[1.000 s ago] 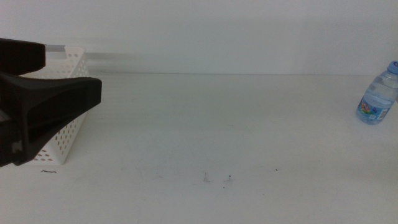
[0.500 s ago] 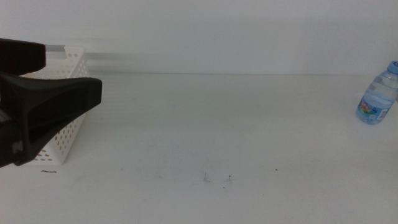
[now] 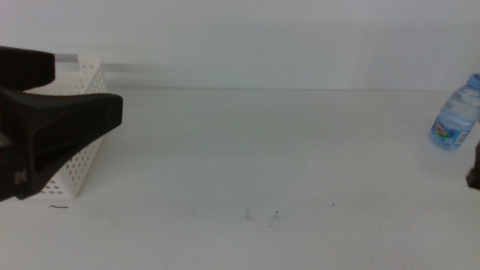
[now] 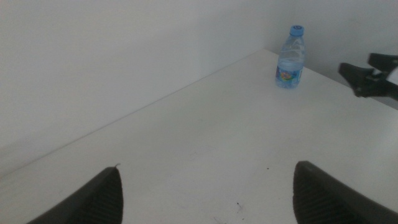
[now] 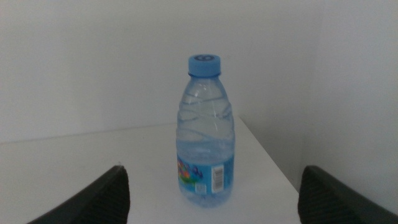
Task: Use arms to grab the bottles and put them into the dustbin to the left of the table.
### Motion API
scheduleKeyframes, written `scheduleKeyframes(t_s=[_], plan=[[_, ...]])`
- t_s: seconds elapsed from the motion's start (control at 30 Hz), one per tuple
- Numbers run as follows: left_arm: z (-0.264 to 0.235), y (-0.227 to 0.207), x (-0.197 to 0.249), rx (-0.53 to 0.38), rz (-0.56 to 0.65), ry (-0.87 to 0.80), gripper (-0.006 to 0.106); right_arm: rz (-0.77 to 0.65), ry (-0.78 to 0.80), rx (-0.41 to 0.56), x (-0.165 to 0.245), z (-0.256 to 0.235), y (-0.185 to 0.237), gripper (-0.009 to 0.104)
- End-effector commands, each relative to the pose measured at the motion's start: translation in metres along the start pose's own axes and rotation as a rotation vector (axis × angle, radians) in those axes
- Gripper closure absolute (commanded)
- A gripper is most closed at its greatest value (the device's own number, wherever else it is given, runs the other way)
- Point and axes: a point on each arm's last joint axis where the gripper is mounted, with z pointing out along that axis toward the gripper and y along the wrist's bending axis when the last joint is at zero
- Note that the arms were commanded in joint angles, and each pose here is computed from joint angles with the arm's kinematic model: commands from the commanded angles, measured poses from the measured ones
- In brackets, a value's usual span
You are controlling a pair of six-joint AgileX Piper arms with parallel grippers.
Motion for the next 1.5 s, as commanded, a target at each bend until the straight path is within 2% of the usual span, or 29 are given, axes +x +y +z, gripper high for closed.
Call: scheduleKeyframes(t_s=[0.0, 0.13, 0.37, 0.6, 0.8, 0.93, 1.17, 1.47], plan=[[-0.003, -0.001, -0.004, 0.004, -0.003, -0.027, 0.007, -0.008, -0.009, 0.007, 0.000, 0.015, 0.002, 0.004], [-0.003, -0.001, -0.004, 0.004, -0.003, -0.027, 0.007, -0.065, 0.023, 0.011, 0.009, 0.039, 0.007, 0.004], [-0.003, -0.001, -0.004, 0.004, -0.003, -0.027, 0.007, -0.045, 0.059, 0.079, 0.024, 0.074, 0.007, 0.004], [-0.003, -0.001, -0.004, 0.003, -0.002, -0.027, 0.007, -0.054, 0.074, 0.080, 0.037, 0.105, 0.014, 0.004], [-0.003, -0.001, -0.004, 0.003, -0.002, -0.027, 0.007, -0.142, 0.074, 0.074, 0.045, 0.131, 0.019, 0.004], [-0.003, -0.001, -0.004, 0.003, -0.002, -0.027, 0.007, -0.172, 0.069, 0.119, 0.048, 0.147, 0.018, 0.004], [-0.003, -0.001, -0.004, 0.003, -0.002, -0.027, 0.007, -0.165, 0.046, 0.155, 0.048, 0.169, 0.015, 0.004], [-0.003, -0.001, -0.004, 0.003, -0.002, -0.027, 0.007, -0.138, 0.101, 0.168, 0.058, 0.200, 0.006, 0.004]])
